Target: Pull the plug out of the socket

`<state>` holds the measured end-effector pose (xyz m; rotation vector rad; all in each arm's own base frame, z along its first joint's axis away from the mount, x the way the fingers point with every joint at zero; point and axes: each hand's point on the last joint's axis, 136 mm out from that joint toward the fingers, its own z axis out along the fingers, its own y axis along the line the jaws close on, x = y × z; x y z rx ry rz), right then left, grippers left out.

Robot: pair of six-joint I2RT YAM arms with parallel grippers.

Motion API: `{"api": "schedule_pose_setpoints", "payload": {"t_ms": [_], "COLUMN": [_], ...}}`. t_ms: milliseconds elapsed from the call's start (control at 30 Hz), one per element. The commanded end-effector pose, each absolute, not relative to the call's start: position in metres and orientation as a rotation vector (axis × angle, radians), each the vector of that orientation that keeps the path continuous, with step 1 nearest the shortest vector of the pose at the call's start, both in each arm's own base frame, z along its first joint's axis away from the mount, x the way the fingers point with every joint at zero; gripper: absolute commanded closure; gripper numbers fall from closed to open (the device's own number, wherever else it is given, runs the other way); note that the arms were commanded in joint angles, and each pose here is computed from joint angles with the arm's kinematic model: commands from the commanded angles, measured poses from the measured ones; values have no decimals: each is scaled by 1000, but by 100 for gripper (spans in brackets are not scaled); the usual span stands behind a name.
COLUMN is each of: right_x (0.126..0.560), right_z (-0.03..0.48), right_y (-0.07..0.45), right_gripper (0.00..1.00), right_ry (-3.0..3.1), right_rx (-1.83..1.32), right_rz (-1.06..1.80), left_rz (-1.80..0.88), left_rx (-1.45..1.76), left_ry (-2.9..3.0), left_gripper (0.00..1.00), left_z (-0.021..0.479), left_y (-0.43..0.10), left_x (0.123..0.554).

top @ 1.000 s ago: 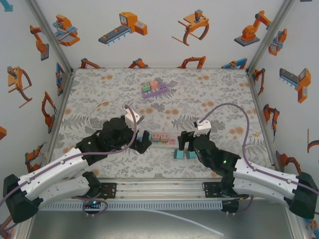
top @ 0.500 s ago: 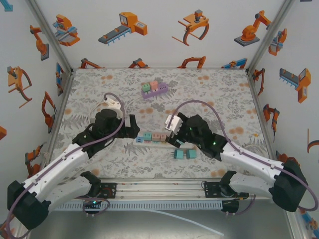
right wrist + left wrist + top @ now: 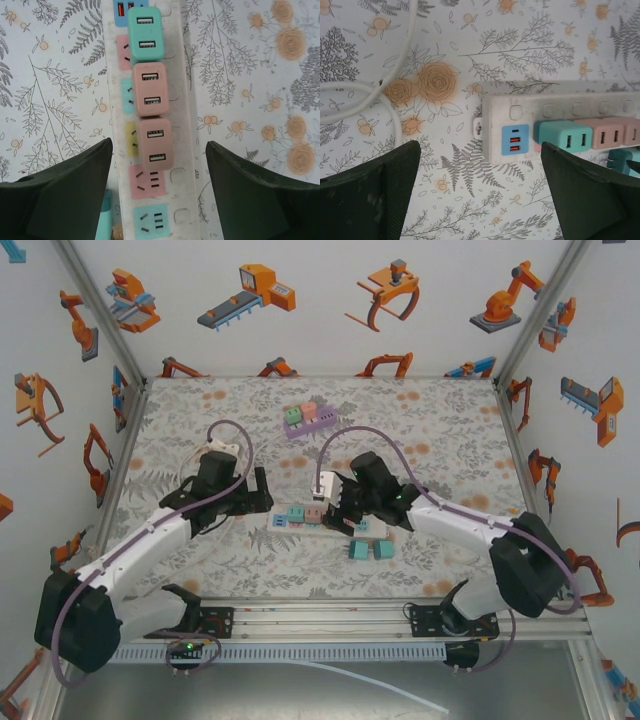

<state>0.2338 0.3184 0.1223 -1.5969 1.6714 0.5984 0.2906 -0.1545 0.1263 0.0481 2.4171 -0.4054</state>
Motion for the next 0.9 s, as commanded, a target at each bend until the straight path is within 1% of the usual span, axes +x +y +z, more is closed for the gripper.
{"api": "schedule_pose_setpoints", "payload": {"t_ms": [0,167,300,433,600,867], "right_x": [235,236,237,237,238,237], "right_z": [129,117,112,108,105,106], "right_y": [330,331,329,328,328,330], "right_gripper": [35,50,59,61,61,63], "right_ry": [1621,1646,1659,1684,1693,1694], "right_rx": [-1632,-1674,-1698,-1721,-1727,-1736], "right_rz": [657,656,640,638,630,644], "left_rz": [-431,-410,-416,-417,-463,-453], "left_rx": [33,31,33,49,73,96], "left_ry": [2448,2561,2602,2647,2669,2730], "left_gripper": [3,14,19,24,27,27], "left_z": [117,91,79,70,65,50], "left_y": [-161,-166,-170,-173,-179,-177], "left_x": [296,297,296,295,290,278]}}
